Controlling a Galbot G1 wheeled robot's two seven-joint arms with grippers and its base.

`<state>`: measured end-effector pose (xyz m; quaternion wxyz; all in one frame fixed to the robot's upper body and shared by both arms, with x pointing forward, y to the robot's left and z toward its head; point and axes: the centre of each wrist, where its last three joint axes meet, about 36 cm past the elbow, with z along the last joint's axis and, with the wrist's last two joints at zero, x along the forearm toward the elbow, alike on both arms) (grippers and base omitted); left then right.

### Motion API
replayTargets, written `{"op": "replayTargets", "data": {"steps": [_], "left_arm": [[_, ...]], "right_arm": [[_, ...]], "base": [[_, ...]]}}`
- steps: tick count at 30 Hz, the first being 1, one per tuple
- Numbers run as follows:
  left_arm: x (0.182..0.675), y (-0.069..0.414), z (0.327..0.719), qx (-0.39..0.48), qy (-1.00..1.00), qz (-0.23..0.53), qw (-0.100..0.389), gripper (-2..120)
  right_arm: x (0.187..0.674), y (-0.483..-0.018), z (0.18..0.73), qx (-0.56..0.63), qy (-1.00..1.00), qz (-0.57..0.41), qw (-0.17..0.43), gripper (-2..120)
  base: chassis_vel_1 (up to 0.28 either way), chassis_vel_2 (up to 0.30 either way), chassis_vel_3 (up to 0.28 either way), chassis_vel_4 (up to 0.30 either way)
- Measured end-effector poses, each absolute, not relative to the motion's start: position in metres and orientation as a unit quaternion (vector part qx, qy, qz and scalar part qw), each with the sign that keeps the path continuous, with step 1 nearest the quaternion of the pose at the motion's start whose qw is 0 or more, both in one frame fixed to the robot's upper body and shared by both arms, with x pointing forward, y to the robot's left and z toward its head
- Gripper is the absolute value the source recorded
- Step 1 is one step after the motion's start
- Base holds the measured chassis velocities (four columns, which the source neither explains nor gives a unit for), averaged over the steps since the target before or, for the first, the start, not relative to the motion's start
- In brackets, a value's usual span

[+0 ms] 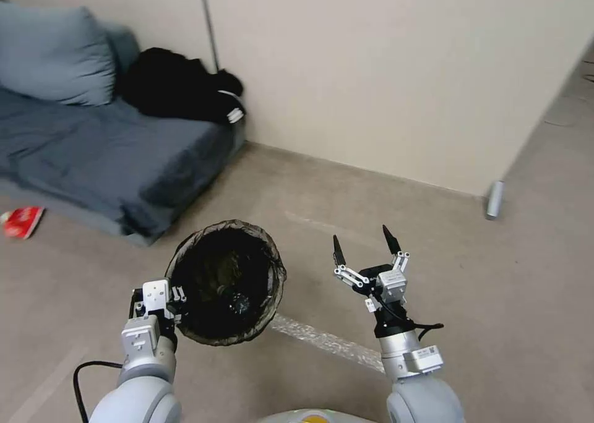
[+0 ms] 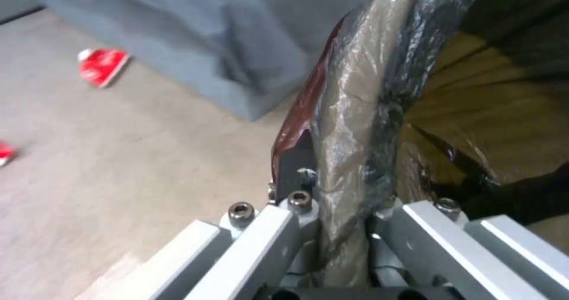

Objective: Pick up the trash bin, then pick up the garbage from the floor and place it into the trash bin.

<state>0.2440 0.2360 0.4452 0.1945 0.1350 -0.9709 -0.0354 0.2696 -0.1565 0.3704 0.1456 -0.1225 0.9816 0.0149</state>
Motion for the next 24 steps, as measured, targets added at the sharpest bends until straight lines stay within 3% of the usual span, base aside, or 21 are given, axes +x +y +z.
{"op": "replayTargets", "data": {"steps": [24], "left_arm": [[0.242, 0.2331, 0.4474, 0.14, -0.971, -0.029, 0.191, 0]], "right_arm": [[0.2691, -0.1546, 0.3745, -0.134, 0.981, 0.025, 0.136, 100]], "base": [[0.129, 0.124, 0.123, 0.126]]}}
